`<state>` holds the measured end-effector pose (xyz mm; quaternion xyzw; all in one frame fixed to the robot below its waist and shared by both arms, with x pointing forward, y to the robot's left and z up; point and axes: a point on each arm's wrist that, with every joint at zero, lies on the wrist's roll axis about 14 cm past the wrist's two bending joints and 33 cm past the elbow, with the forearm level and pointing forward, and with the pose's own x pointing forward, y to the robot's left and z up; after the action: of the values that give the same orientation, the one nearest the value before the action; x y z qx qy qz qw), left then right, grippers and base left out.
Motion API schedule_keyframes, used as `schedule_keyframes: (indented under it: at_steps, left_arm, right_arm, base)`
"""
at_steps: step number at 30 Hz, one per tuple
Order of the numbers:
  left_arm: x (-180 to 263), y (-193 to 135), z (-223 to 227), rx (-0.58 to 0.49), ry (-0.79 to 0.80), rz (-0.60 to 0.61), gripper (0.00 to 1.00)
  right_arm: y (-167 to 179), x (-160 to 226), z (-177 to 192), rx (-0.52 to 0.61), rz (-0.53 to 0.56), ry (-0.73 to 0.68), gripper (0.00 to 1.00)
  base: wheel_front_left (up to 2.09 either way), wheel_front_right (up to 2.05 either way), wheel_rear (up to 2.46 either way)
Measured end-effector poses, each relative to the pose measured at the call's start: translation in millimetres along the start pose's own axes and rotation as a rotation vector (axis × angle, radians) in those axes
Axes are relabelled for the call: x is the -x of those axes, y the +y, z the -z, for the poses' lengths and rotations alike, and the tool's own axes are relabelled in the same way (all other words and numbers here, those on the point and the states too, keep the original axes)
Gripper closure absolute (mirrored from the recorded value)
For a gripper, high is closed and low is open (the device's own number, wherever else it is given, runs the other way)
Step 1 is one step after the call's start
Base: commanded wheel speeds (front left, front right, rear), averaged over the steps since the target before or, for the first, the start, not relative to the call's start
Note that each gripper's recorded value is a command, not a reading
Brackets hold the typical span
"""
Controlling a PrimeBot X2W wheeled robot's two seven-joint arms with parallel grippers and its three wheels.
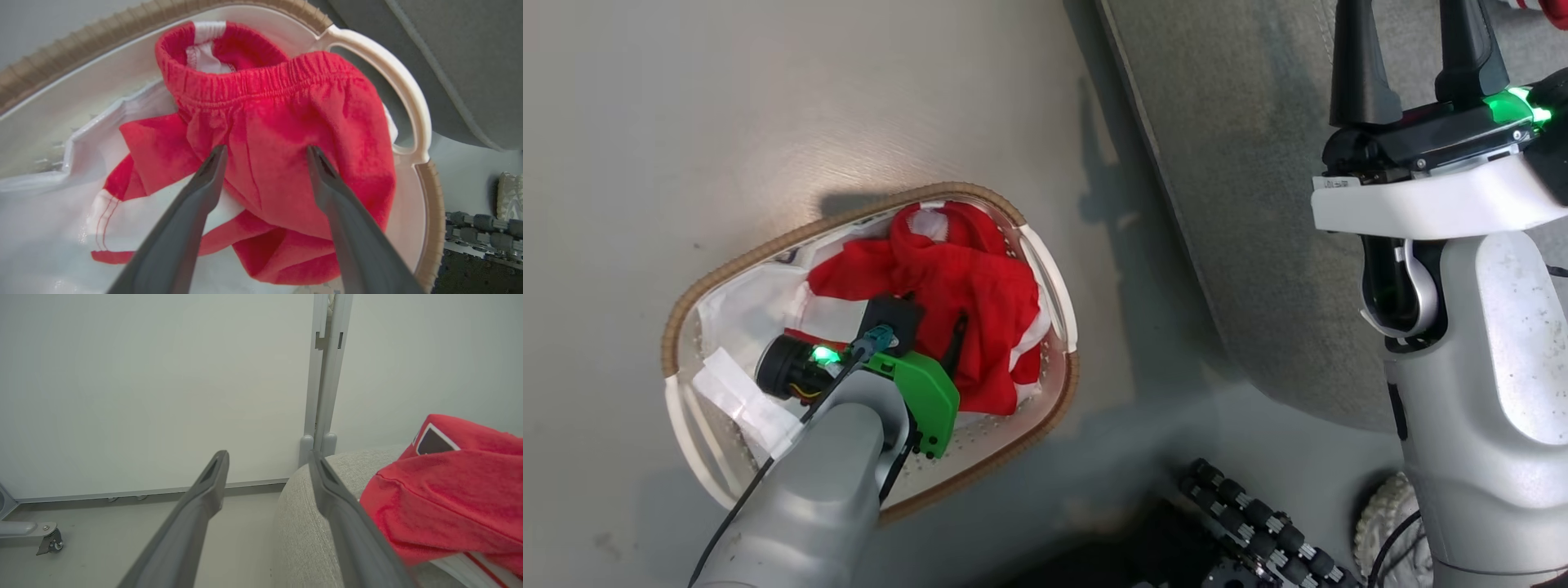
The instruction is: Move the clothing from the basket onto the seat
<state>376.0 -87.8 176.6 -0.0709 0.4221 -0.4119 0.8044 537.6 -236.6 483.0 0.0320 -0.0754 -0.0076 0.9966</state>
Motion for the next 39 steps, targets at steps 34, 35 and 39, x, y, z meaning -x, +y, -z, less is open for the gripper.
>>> schedule_keyframes:
  at_steps: [34,35,39]
  left_arm:
    - [-18,-9,28,0.012,0.124,0.093,1.00]
    - [-17,-11,25,0.010,0.115,0.096,1.00]
    - [-13,-14,9,0.018,0.062,0.095,1.00]
  right_arm:
    - [0,-2,50,-0.004,0.002,0.086,0.00]
    - [1,-2,48,-0.004,0.001,0.084,0.00]
    - [2,-2,39,-0.008,0.000,0.069,0.00]
  base:
    - [0.02,0.02,0.02]
    - [0.00,0.00,0.00]
    - [0.00,0.00,0.00]
